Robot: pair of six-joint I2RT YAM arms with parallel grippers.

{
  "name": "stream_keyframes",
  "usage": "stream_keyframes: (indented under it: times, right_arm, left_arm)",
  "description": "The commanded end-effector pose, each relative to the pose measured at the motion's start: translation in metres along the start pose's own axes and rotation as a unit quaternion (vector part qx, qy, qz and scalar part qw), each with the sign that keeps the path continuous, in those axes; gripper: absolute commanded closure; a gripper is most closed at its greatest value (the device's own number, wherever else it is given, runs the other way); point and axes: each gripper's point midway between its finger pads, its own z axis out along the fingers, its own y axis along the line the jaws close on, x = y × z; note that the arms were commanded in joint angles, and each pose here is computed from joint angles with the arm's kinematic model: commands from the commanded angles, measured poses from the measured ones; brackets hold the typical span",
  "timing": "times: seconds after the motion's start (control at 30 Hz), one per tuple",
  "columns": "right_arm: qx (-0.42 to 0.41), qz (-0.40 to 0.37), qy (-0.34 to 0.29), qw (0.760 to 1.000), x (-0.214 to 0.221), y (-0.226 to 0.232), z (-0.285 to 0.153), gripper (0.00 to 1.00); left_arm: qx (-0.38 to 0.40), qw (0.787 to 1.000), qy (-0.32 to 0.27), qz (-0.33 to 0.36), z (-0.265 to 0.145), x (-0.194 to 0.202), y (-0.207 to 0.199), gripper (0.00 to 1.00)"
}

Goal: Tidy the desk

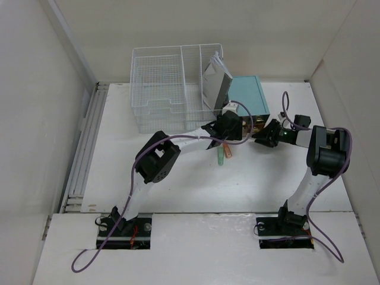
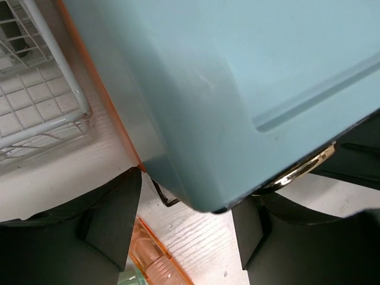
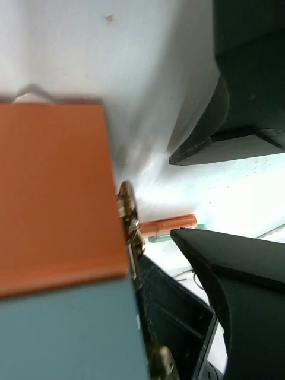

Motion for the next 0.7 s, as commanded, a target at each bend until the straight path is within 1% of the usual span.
stream_keyframes:
  times: [0.0, 0.07, 0.3, 0.33, 0.37, 0.47, 0.5, 0.53, 0.67]
  right_arm:
    - [-0.021, -0.043, -0.017, 0.999, -0.022, 0.017, -0.003, 0.48]
    - [-0.017, -0.040, -0.020, 0.999, -0.028, 0.013, 0.000, 0.48]
    - [-0.027, -0.029, -0.053, 0.998, -0.048, 0.021, 0.002, 0.46]
    - [-0.031, -0.033, -0.053, 0.998, -0.049, 0.022, 0.006, 0.46]
    - [-0.029, -0.031, -0.059, 0.997, -0.052, 0.022, 0.007, 0.46]
    - [-0.033, -0.028, -0.066, 0.997, -0.056, 0.027, 0.009, 0.46]
    - [-0.032, -0.025, -0.068, 0.997, -0.056, 0.030, 0.012, 0.46]
    - [-0.032, -0.024, -0.068, 0.997, -0.056, 0.030, 0.013, 0.46]
    - [-0.030, -0.019, -0.087, 0.996, -0.061, 0.028, 0.013, 0.46]
  left_arm:
    - [0.008, 1.000, -0.029, -0.010, 0.003, -0.027, -0.005, 0.44]
    - [0.002, 1.000, -0.026, -0.011, 0.006, -0.026, 0.001, 0.44]
    - [0.000, 0.999, -0.030, -0.014, 0.011, -0.032, 0.004, 0.44]
    - [0.000, 0.999, -0.030, -0.018, 0.010, -0.034, 0.002, 0.44]
    - [-0.006, 0.999, -0.028, -0.020, 0.014, -0.033, 0.009, 0.44]
    - [-0.007, 0.999, -0.035, -0.027, 0.013, -0.041, 0.006, 0.44]
    - [-0.013, 0.999, -0.032, -0.028, 0.017, -0.039, 0.013, 0.44]
    - [-0.014, 0.999, -0.039, -0.035, 0.016, -0.044, 0.011, 0.45]
    - [-0.025, 0.998, -0.041, -0.044, 0.016, -0.044, 0.015, 0.45]
